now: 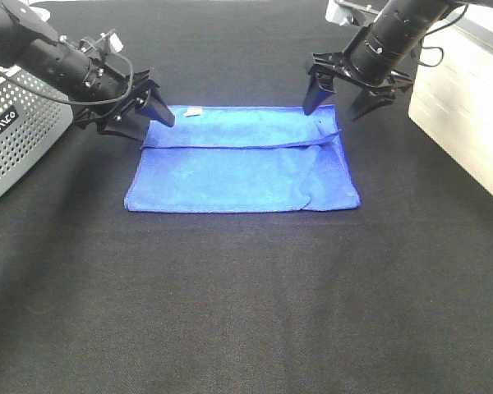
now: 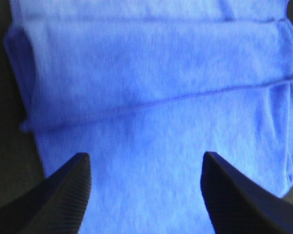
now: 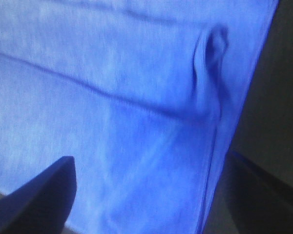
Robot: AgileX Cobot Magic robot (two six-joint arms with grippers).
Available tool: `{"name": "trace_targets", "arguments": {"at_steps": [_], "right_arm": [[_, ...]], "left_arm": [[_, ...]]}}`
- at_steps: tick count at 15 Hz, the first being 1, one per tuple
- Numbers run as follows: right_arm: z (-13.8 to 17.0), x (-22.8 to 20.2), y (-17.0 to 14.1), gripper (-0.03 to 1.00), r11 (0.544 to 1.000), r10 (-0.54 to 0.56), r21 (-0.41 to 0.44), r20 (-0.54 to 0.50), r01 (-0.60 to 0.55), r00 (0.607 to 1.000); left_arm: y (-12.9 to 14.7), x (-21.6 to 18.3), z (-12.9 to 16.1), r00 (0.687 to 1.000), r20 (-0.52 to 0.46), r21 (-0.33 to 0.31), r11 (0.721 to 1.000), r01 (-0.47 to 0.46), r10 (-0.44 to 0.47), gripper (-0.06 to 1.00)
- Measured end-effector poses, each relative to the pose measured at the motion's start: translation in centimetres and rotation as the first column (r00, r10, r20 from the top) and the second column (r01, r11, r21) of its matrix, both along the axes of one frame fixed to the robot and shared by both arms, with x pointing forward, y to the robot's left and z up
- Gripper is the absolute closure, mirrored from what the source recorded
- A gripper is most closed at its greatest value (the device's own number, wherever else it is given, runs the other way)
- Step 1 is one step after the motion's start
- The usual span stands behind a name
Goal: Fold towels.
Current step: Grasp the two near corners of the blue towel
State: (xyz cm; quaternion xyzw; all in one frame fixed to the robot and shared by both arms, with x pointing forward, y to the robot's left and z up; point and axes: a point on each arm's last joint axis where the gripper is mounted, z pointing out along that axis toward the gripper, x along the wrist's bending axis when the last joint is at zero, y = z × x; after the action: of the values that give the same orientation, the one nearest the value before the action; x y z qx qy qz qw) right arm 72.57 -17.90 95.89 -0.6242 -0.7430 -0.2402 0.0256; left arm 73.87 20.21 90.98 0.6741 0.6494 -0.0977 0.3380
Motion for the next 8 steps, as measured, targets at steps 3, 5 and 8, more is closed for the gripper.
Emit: {"name": "trace_targets", "arguments": {"at_steps": [3,5,8], "right_arm": [[-0.9,-1.6,-0.4,0.22,1.0,-0.016,-0.026,-0.114,0.013,0.993],[-2.4,-3.9,-1.1,0.22,0.998,-0.044,-0.053,-0.157,0.036,0.987],[-4.0,-7.2,-4.3,0.22,0.992,-0.126,-0.004,-0.162,0.127,0.979]], "left_arm": [[0.7,-2.7,1.4,0.998,-0.041,0.027,0.999,-0.038,0.039,0.36],[1.2,-5.0,0.6,0.993,-0.077,0.06,0.995,-0.082,0.086,0.36],[2.0,-7.8,-2.0,0.967,-0.164,0.104,0.978,-0.181,0.196,0.36]]}}
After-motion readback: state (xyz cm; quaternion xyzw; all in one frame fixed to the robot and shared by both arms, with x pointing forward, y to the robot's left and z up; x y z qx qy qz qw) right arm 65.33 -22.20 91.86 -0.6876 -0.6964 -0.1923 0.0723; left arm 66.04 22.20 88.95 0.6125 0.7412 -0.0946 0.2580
